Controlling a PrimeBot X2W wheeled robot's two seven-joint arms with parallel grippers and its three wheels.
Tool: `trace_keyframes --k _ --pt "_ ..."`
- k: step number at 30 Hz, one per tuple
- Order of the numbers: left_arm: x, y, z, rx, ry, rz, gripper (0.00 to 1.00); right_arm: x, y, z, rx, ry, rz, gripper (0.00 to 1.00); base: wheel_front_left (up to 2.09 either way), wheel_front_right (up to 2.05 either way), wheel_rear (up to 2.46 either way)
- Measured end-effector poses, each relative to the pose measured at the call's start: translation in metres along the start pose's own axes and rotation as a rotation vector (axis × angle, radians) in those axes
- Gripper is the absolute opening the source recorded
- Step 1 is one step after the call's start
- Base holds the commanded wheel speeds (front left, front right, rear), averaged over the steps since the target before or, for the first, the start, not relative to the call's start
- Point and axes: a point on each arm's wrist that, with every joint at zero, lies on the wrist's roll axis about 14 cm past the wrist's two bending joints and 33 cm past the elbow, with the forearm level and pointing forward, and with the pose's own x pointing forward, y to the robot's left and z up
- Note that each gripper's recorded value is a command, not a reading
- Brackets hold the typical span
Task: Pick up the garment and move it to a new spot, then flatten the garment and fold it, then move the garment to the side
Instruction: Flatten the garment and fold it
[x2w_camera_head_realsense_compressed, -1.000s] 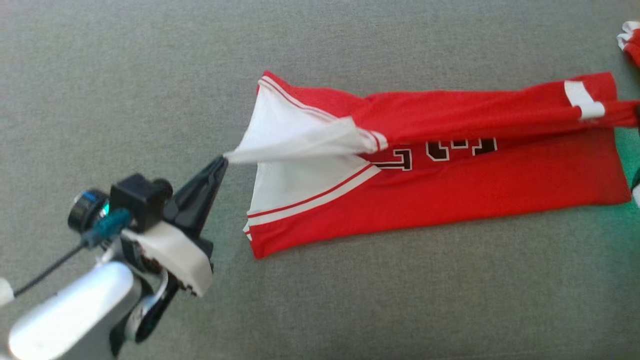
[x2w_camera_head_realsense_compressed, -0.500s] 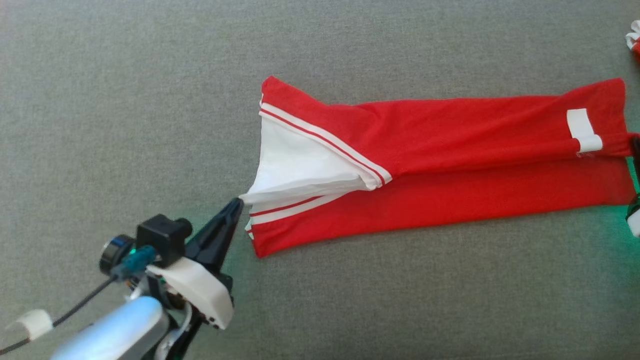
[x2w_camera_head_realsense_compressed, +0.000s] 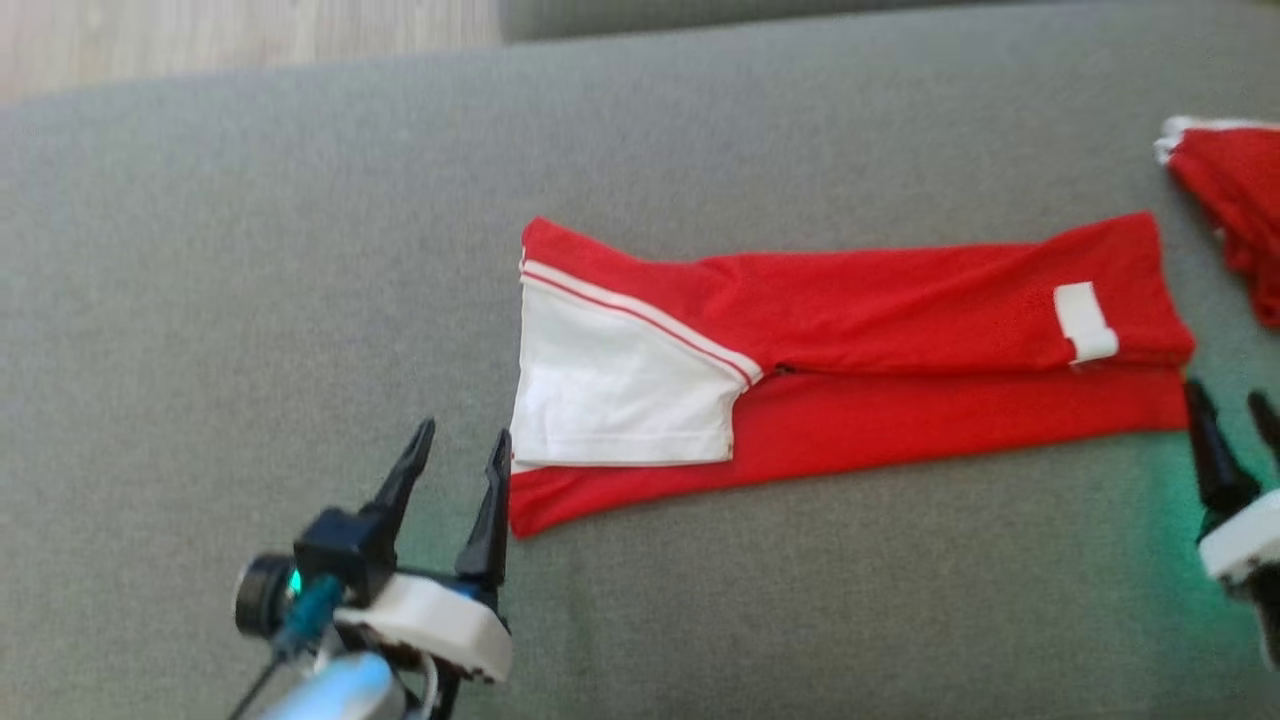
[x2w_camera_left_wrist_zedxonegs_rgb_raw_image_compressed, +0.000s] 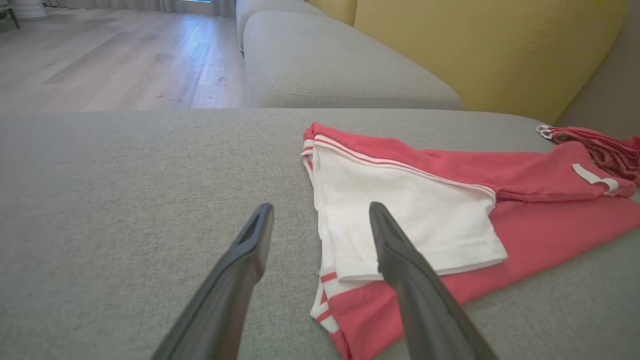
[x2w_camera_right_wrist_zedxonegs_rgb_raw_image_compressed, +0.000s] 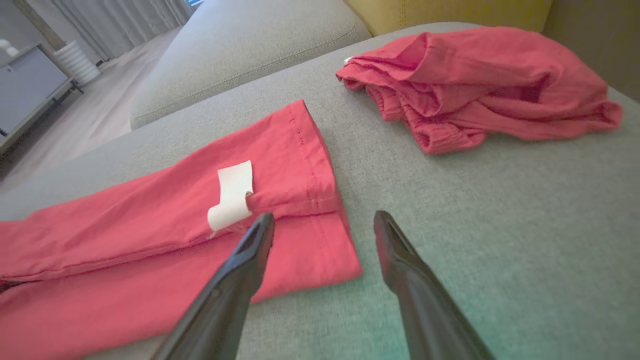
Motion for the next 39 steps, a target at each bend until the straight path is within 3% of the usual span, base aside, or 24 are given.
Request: trace_keyframes --k 9,18,30,39 --pt "-0.030 -0.019 0.030 0.001 -0.186 0.083 1.00 -0.032 0.002 -0.009 0.076 -0.058 -0.035 1.00 0.00 0.00 0.00" --pt "-0.061 -0.015 0.035 0.050 -0.288 0.208 1.00 -0.020 0.008 -0.002 0.085 -0.075 -0.047 1.00 0.00 0.00 0.00" --pt "-0.070 -0.004 0.020 0.056 -0.270 0.285 1.00 0.026 -0.003 0.010 0.068 0.005 -0.124 1.00 0.00 0.00 0.00" --pt "-0.063 0.001 0.013 0.042 -0.245 0.292 1.00 0.036 -0.002 -0.031 0.080 0.196 -0.150 1.00 0.00 0.00 0.00"
